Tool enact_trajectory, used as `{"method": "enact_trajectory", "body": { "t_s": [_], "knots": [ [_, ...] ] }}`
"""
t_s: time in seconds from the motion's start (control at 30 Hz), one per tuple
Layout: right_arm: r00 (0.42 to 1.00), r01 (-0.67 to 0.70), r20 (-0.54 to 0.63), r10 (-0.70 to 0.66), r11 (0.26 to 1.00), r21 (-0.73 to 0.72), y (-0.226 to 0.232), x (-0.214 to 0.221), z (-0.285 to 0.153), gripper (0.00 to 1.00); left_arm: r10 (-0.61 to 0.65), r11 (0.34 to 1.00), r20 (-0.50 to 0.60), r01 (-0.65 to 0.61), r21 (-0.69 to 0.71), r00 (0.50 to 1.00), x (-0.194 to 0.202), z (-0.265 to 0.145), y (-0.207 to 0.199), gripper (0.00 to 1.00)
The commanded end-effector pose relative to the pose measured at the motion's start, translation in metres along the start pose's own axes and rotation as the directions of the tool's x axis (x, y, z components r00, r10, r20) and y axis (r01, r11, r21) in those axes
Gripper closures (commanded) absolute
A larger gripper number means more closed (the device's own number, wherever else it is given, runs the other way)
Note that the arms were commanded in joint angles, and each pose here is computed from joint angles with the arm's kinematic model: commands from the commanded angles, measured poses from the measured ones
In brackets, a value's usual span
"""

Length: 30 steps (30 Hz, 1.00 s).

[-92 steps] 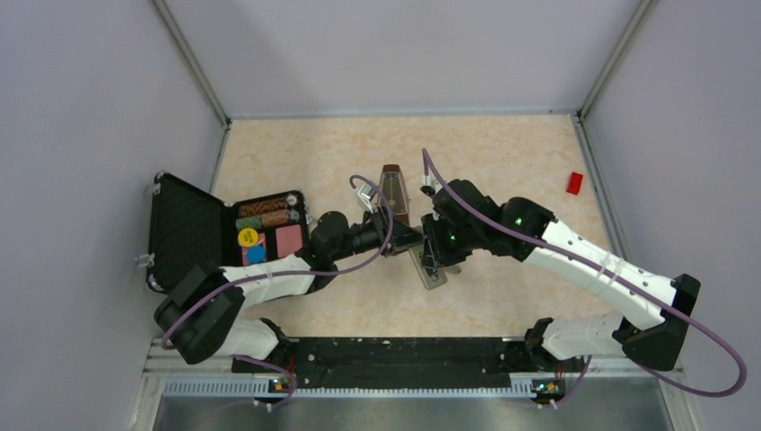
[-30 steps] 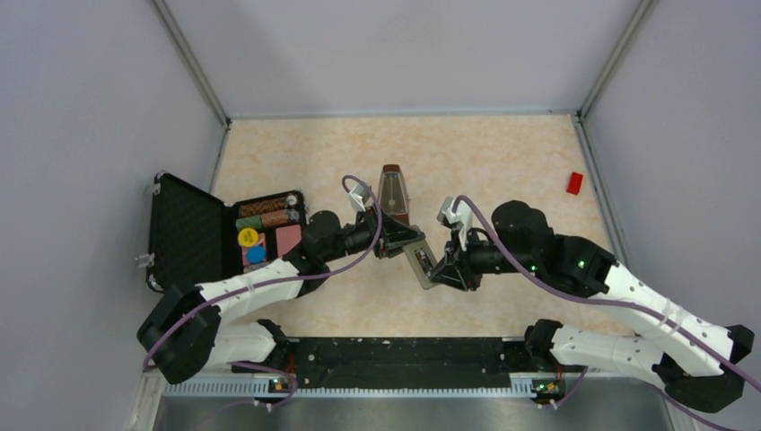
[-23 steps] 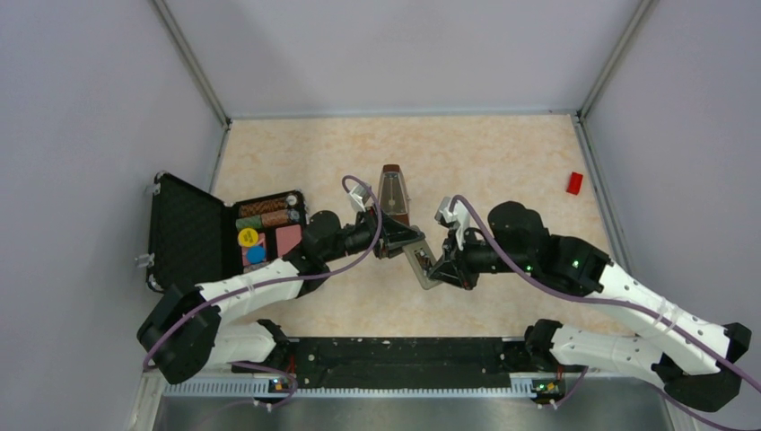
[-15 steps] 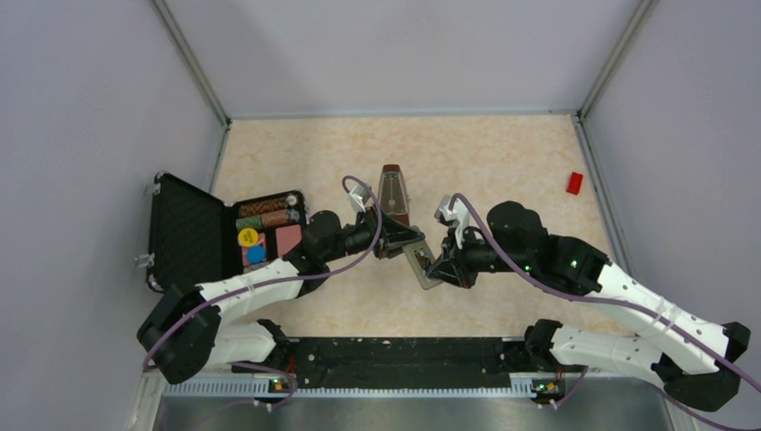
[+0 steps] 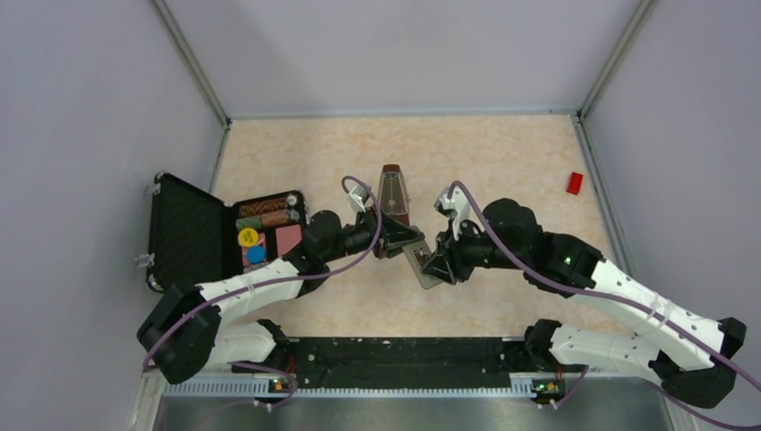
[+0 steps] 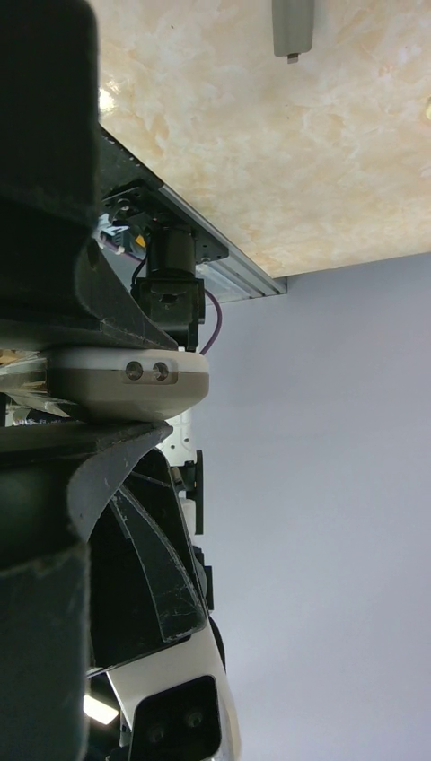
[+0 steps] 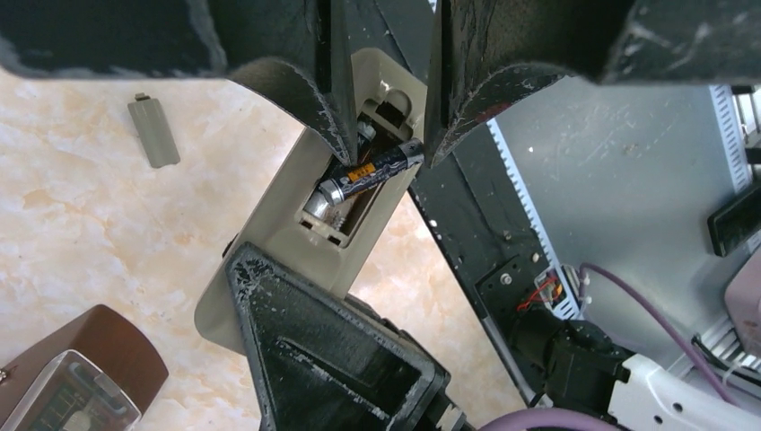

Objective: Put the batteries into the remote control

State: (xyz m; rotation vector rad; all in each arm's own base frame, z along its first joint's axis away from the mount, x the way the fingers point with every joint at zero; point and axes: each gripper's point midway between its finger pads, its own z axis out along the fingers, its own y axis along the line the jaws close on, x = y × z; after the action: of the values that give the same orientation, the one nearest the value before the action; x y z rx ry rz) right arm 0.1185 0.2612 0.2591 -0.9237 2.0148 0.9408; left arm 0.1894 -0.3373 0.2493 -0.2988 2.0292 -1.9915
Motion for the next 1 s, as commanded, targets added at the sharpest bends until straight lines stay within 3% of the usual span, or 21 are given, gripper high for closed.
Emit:
{"method": "enact_trajectory", "body": {
  "t_s": [0.0,0.17,0.37,0.77,0.87,0.97],
  "knots": [
    [0.997,-0.024,0.068,0.023,1.0,0.02,0.002,-0.024,0.001,0.67,0.055,0.994,0.008,-0.055,0.098,0.998,-0.002,-0.001,-0.034,1.0],
    [0.996,-0.042,0.075,0.04,0.999,0.027,0.001,-0.026,0.005,0.75,0.053,0.994,0.005,-0.054,0.096,0.999,-0.001,-0.001,-0.032,1.0],
    [0.997,-0.053,0.058,0.051,0.998,0.04,-0.002,-0.022,0.006,0.76,0.054,0.994,0.003,-0.054,0.096,0.999,-0.001,-0.001,-0.032,1.0],
    [0.99,-0.095,0.112,0.086,0.992,0.085,-0.005,-0.038,-0.006,0.7,0.134,0.988,0.017,-0.135,0.07,0.991,-0.003,0.0,-0.025,1.0],
    [0.986,-0.129,0.125,0.111,0.98,0.152,-0.018,-0.036,-0.001,0.66,0.211,0.977,0.048,-0.209,-0.034,0.976,-0.012,0.001,-0.011,1.0],
    [0.97,-0.212,0.165,0.177,0.951,0.225,-0.036,-0.029,0.009,0.63,0.327,0.921,0.067,-0.302,-0.244,0.943,-0.029,-0.004,0.021,1.0]
  ]
}}
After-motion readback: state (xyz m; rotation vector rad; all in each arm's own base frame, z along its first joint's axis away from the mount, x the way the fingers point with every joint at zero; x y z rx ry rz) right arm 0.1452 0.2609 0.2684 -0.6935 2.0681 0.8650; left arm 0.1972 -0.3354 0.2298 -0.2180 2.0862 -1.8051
